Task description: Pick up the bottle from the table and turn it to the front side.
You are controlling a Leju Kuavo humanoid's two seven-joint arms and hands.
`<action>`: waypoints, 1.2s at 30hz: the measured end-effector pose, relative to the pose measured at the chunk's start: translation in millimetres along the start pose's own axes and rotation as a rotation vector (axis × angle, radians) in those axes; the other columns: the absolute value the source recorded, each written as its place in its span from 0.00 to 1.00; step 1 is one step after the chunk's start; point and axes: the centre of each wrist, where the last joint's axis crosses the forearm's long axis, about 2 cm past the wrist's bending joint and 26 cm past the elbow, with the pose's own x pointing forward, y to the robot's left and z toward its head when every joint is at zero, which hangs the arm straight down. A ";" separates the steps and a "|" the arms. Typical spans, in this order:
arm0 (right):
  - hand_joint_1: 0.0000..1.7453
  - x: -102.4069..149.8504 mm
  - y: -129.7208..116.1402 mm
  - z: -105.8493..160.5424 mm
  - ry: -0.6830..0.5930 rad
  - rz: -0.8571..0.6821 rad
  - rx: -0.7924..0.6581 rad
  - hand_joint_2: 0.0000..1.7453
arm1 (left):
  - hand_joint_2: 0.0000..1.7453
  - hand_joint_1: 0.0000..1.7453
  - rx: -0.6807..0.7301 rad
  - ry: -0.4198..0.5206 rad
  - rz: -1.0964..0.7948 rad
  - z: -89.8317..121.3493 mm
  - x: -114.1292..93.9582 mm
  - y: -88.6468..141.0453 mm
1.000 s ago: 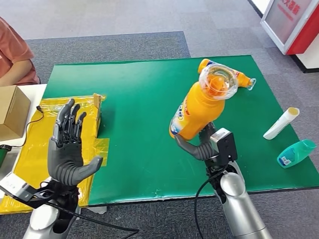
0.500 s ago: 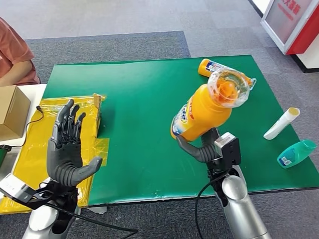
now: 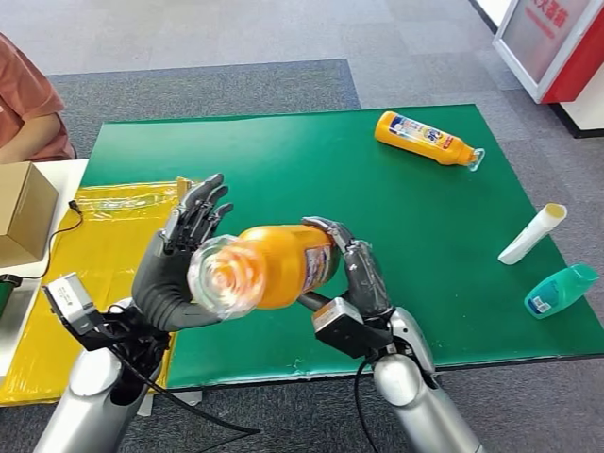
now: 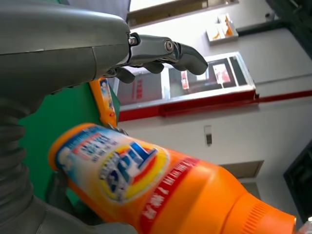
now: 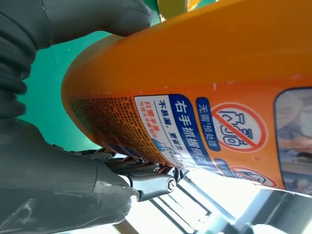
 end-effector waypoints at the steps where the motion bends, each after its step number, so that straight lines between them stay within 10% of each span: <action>1: 1.00 3.0 5.3 0.6 -0.008 0.013 0.010 1.00 | 1.00 0.00 -0.017 0.002 0.004 -2.0 -0.4 -1.7; 36: 1.00 23.2 54.8 -24.1 0.000 0.042 0.141 1.00 | 1.00 0.00 -0.232 0.120 -0.193 3.5 3.5 25.1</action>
